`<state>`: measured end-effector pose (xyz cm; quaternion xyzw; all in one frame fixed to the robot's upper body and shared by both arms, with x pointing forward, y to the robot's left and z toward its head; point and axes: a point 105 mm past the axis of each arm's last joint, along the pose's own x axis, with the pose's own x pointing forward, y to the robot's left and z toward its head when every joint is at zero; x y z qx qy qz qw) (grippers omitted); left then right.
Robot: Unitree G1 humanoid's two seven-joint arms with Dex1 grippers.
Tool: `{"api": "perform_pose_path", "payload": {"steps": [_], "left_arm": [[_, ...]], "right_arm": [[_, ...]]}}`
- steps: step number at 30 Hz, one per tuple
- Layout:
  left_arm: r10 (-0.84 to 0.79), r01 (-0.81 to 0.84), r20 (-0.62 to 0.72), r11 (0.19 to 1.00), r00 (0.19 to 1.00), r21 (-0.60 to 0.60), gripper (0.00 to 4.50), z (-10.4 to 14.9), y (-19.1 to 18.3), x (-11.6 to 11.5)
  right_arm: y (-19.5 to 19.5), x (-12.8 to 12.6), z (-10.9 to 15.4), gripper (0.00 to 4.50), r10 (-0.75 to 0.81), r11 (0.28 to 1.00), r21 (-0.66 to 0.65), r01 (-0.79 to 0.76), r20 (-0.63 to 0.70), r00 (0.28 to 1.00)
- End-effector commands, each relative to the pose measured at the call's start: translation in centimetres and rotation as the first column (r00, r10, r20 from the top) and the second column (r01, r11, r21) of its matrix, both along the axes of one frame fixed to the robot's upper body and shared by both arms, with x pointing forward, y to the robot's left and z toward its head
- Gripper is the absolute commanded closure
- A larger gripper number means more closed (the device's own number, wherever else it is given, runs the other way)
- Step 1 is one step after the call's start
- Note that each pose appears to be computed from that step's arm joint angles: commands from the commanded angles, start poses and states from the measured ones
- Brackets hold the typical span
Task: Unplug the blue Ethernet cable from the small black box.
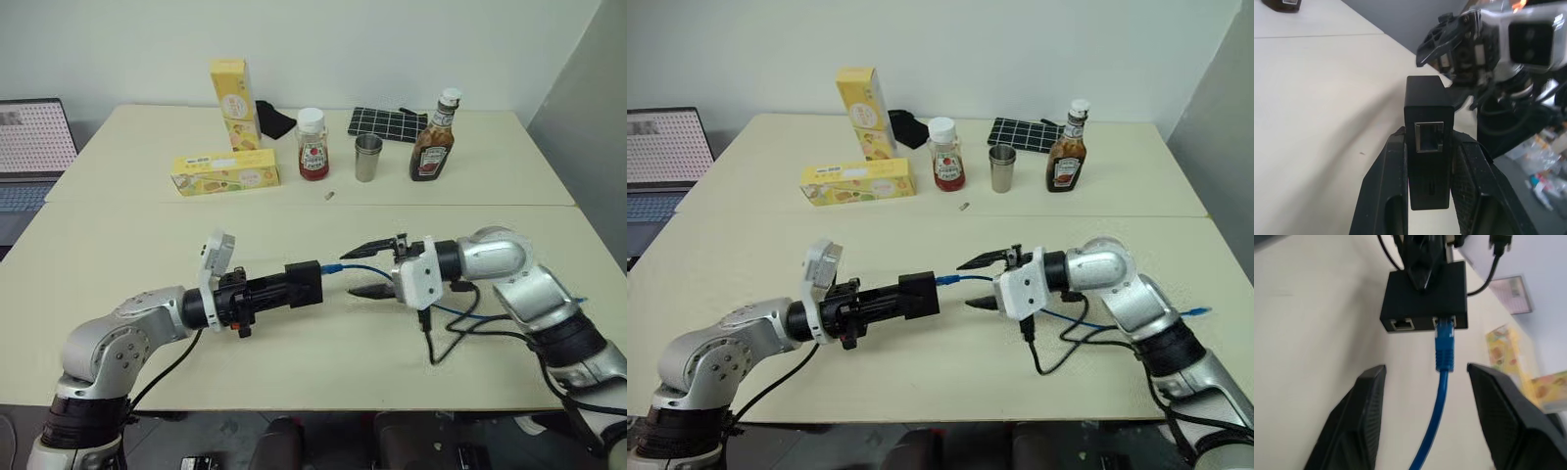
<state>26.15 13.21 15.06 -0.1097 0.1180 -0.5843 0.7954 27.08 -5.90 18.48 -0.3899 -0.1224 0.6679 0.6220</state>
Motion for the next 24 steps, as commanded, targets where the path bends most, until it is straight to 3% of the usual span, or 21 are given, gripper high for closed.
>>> {"api": "perform_pose_path", "payload": {"steps": [1, 7, 14, 24], "left_arm": [[-0.069, 0.069, 0.087, 0.998, 0.994, 0.003, 3.71, 0.0, -0.7, 0.1], [-0.154, 0.162, 0.127, 0.985, 0.980, -0.055, 3.71, 0.2, -1.1, -0.7], [-0.179, 0.190, 0.147, 0.980, 0.973, -0.064, 3.71, 0.5, -0.8, -1.0], [-0.165, 0.175, 0.155, 0.983, 0.974, -0.057, 3.71, 0.3, -0.6, -0.9]], "right_arm": [[0.3, -1.2, 2.0, 1.69, -0.029, 0.984, 0.152, 0.093, -0.380, 0.924], [1.2, -0.4, 1.7, 1.69, -0.082, 0.944, 0.199, 0.262, -0.627, 0.775], [1.7, -1.1, 0.4, 1.69, -0.083, 0.947, 0.146, 0.285, -0.747, 0.659], [2.2, -1.4, 0.3, 1.69, -0.075, 0.949, 0.134, 0.284, -0.782, 0.619]]}}
